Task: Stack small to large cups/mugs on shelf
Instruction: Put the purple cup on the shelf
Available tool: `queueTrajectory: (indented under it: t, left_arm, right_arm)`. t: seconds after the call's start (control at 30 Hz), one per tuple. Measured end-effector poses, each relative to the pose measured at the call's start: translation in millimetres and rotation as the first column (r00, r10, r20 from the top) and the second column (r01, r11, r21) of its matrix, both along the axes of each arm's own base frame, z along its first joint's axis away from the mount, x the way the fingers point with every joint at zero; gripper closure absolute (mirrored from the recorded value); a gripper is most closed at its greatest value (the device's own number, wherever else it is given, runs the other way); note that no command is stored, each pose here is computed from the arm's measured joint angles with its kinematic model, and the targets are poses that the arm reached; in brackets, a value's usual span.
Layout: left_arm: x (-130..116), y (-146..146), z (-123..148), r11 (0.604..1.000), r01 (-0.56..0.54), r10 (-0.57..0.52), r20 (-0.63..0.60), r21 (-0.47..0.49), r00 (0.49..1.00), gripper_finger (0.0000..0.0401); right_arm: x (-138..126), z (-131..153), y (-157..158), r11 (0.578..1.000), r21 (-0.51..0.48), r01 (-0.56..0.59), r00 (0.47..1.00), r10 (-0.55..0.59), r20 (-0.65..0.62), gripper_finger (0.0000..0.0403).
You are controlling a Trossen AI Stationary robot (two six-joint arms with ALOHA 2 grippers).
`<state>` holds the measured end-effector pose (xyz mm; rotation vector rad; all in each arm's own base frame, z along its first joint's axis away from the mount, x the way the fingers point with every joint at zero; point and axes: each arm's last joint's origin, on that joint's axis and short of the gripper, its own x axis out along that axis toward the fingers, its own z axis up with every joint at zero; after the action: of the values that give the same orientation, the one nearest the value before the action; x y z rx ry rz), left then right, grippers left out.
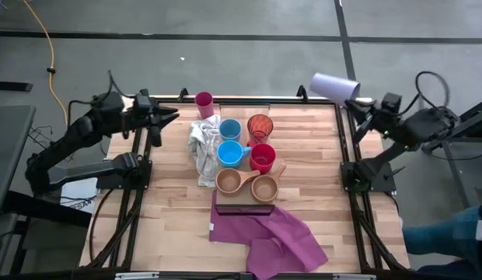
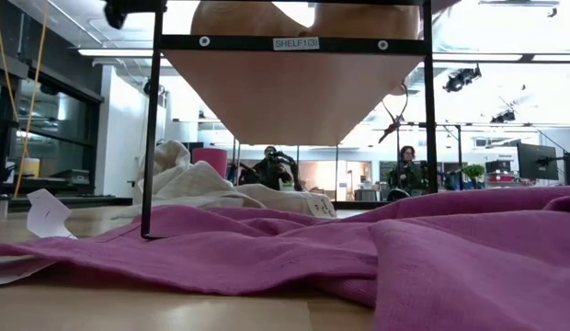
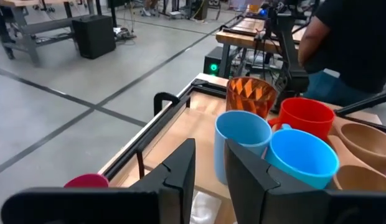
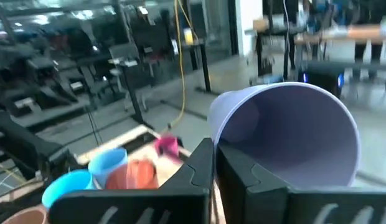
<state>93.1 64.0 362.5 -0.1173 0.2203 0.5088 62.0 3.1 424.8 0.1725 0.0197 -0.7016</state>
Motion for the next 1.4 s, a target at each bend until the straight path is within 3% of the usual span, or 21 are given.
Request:
queueTrajectory:
  t: [0.23,0.47,0.73,1.1,1.4]
  left_arm:
    - [17.7,12.3,-0.6,1.0,0.025,-0.025,-0.006,0.016,1.0,0.0327]
    - [25.8,17.1,-1.3,0.998,0.062,-0.062,-0.012,0.033,0.998,0.0327]
    - [28.6,18.7,-0.5,0.994,0.085,-0.084,-0.019,0.07,0.996,0.0327]
    - [29.1,18.2,0.9,0.99,0.111,-0.11,-0.012,0.088,0.994,0.0327]
    - [29.4,17.8,1.4,0.989,0.126,-0.126,-0.002,0.083,0.992,0.0327]
  right_arm:
    - [-16.3,27.2,-11.8,0.997,-0.078,-0.013,1.0,0.012,-0.004,0.0403]
    - [-2.7,56.0,-11.0,0.985,-0.174,0.004,0.988,-0.031,-0.149,0.0403]
    - [-6.4,100.4,-18.0,0.981,-0.192,0.013,0.983,-0.047,-0.175,0.0403]
    - [33.7,111.2,-30.6,0.98,-0.152,-0.129,0.945,0.075,-0.319,0.0403]
    - [77.9,110.7,-78.8,0.966,-0.074,-0.249,0.886,0.196,-0.42,0.0403]
